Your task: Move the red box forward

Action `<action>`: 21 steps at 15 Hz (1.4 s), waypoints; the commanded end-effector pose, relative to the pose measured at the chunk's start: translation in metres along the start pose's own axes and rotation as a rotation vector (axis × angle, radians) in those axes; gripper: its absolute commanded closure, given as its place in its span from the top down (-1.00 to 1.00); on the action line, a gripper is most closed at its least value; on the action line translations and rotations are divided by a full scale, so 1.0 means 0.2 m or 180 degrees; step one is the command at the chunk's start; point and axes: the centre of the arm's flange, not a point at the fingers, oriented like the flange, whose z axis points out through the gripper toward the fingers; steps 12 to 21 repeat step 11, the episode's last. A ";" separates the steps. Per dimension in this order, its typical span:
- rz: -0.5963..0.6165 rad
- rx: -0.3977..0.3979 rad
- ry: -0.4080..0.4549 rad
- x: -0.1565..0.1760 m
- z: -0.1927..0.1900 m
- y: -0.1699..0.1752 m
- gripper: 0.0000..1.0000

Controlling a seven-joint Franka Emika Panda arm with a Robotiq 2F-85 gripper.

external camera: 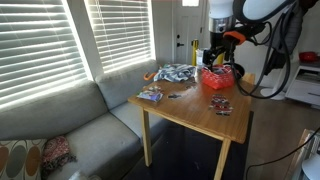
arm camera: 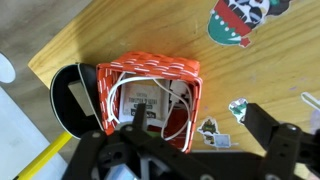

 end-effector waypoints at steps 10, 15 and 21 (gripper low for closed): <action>-0.0463 0.0707 -0.0089 -0.26 -0.19 0.27 1.00; -0.0469 0.0709 -0.0089 -0.26 -0.19 0.27 1.00; -0.0469 0.0709 -0.0089 -0.26 -0.19 0.27 1.00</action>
